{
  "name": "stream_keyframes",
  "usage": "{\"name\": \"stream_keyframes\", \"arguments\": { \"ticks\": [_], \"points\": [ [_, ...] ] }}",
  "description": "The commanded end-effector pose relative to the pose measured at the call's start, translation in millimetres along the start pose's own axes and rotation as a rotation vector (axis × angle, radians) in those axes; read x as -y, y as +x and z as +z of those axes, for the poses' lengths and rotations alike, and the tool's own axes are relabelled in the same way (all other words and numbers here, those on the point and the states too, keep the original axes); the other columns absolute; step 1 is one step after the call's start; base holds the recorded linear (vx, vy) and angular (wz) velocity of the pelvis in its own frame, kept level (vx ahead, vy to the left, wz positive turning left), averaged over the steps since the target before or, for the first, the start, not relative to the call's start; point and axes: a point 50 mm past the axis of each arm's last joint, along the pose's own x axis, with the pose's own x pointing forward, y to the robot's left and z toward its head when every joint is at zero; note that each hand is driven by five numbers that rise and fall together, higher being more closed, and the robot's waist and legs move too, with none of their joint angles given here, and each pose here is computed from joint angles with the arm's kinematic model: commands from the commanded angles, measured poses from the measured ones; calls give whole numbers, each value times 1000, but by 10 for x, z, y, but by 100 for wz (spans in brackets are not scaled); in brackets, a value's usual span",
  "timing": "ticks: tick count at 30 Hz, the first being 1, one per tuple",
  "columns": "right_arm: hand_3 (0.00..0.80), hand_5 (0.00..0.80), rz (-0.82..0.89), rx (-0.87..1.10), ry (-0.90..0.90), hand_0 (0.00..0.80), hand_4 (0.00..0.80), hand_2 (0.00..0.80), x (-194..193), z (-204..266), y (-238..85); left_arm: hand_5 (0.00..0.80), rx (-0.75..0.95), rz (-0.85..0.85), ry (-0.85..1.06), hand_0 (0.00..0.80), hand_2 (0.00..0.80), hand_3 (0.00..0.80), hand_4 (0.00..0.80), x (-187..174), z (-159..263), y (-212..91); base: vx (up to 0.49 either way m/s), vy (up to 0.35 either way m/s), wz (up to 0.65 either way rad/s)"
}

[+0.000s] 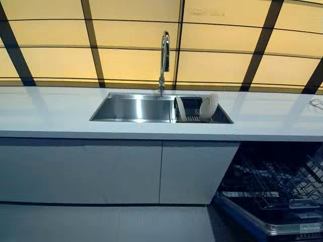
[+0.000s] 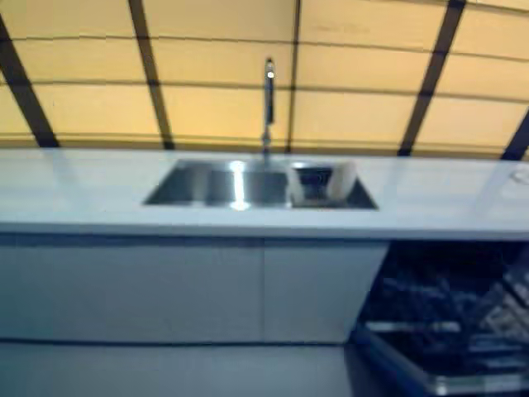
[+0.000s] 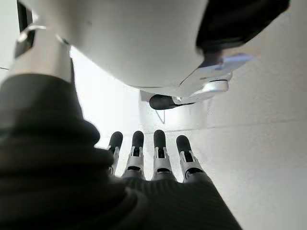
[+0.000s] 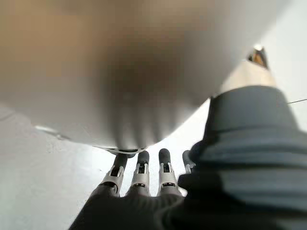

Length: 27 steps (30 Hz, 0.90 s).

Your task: Take plates into dishwasher

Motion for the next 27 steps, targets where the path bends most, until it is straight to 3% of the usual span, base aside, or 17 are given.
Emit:
{"name": "stream_keyframes", "arguments": {
  "ticks": [1, 27],
  "points": [
    [0, 0, 6, 0, -12, 0, 0, 0, -36, 108, 31, 0, -42, -13, -23, 0, 0, 0, 0, 125, 48, 16, 0, 0, 0],
    [0, 0, 36, 13, -26, 0, 0, 0, -80, 199, 46, 0, -56, -69, 36, 0, 0, 0, 0, 206, 56, 16, 0, 0, 0]
  ]
}}
